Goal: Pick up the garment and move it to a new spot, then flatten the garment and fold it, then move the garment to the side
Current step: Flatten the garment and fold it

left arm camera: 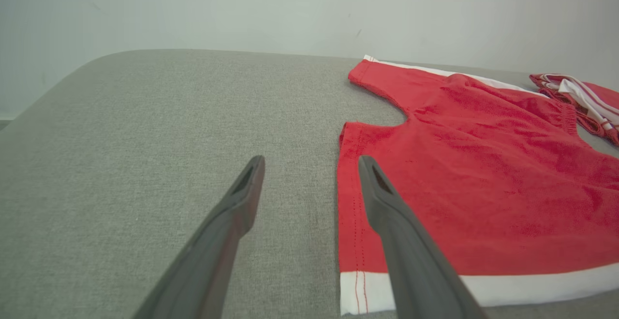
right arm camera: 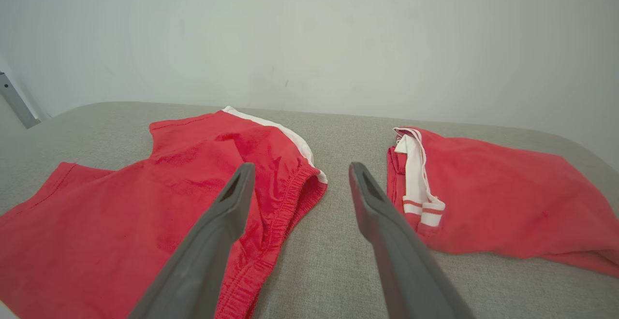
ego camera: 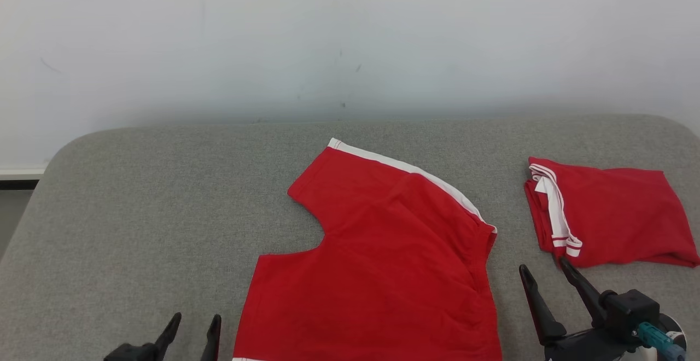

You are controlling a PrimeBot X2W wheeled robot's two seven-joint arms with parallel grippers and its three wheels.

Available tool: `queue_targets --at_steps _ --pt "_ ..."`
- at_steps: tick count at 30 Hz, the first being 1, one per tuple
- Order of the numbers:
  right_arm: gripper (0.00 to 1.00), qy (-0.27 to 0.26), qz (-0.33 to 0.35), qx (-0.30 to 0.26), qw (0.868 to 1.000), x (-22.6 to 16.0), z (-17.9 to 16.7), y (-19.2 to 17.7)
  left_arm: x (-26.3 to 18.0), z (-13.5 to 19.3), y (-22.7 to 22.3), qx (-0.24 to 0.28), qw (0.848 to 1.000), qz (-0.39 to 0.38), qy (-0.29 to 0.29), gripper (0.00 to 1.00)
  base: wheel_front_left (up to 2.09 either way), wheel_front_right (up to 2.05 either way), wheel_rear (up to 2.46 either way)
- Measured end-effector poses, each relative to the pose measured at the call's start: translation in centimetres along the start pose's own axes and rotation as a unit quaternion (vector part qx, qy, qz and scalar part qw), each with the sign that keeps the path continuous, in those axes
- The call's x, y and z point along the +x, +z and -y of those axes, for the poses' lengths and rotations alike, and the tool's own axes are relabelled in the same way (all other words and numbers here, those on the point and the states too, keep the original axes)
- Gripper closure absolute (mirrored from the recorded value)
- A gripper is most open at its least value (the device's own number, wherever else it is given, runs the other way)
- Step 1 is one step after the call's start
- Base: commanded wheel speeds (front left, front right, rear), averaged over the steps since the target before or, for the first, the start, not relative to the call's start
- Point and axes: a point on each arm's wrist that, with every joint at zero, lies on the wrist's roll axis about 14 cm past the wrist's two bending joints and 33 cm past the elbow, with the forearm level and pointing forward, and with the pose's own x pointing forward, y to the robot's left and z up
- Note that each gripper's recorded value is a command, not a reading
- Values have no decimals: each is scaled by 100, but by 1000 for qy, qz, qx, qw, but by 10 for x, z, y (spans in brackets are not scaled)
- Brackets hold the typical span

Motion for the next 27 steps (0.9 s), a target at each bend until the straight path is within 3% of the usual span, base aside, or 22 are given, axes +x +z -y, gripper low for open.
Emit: queue_targets --at_steps 8,16,27 --pt "0 23 -21 -2 1000 -6 -8 -12 -13 29 -36 12 995 -73 -64 0 0 0 0" --pt "0 44 -107 35 993 -32 -14 -53 -16 29 -51 8 992 -106 -67 0 0 0 0" --pt "0 77 -177 80 978 -46 -39 -77 -18 25 -63 5 988 -139 -64 0 0 0 0"
